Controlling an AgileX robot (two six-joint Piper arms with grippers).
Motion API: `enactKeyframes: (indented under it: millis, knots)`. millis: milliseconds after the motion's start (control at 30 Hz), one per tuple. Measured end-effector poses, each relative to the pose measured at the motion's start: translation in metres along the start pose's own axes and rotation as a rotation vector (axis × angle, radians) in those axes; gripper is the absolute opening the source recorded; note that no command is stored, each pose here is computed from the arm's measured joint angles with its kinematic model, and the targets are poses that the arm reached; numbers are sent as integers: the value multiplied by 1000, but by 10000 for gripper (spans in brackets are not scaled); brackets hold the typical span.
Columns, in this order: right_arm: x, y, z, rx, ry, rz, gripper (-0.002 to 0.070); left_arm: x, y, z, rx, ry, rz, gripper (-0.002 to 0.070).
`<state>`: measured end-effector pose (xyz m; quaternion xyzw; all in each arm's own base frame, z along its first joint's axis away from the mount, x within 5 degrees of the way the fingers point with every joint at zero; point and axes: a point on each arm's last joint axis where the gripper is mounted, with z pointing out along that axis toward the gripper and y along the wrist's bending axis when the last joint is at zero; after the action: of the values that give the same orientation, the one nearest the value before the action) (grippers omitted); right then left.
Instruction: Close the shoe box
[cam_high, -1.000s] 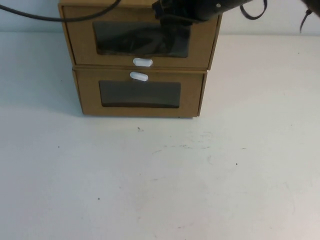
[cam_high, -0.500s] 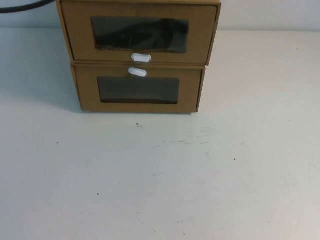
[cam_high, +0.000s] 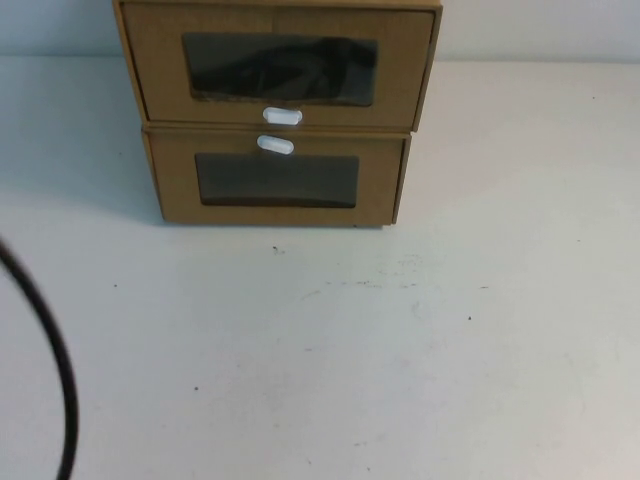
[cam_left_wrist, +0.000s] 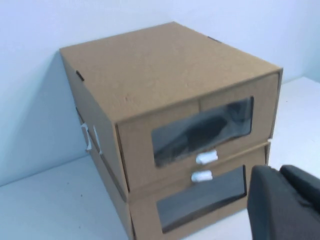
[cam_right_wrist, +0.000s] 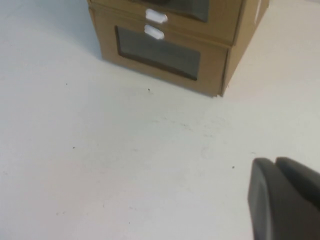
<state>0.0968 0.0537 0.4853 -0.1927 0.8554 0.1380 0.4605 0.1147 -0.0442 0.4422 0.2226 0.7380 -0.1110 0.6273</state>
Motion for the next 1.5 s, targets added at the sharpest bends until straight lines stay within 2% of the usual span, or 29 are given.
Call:
enactKeyframes:
  millis: [167,400,633,733,867,1133,1400,1500]
  knots:
    - [76,-5,-11,-3,-82,62,-11,72,-21,-31,-59,-58,-13,-3]
    - [162,-10,9,-21,-210,112,-11,144,-38,-59,-148,-209,-1,-3]
    - [220,-14,58,-49,-443,123,-11,208,-36,-36,-211,-176,-51,-3]
    - [233,-15,75,-80,-524,163,-11,231,-32,-27,-252,-167,-107,-3]
    - [247,-16,91,-93,-544,203,-11,250,-28,-21,-300,-163,-141,-3]
    - [263,-17,105,-95,-489,233,-11,256,-33,-18,-247,-112,-177,-3]
    - [264,-16,105,-99,-475,244,-11,256,-33,-18,-241,-106,-179,-3]
    - [264,-17,105,-78,-475,197,-11,256,-33,-18,-241,-106,-179,-3]
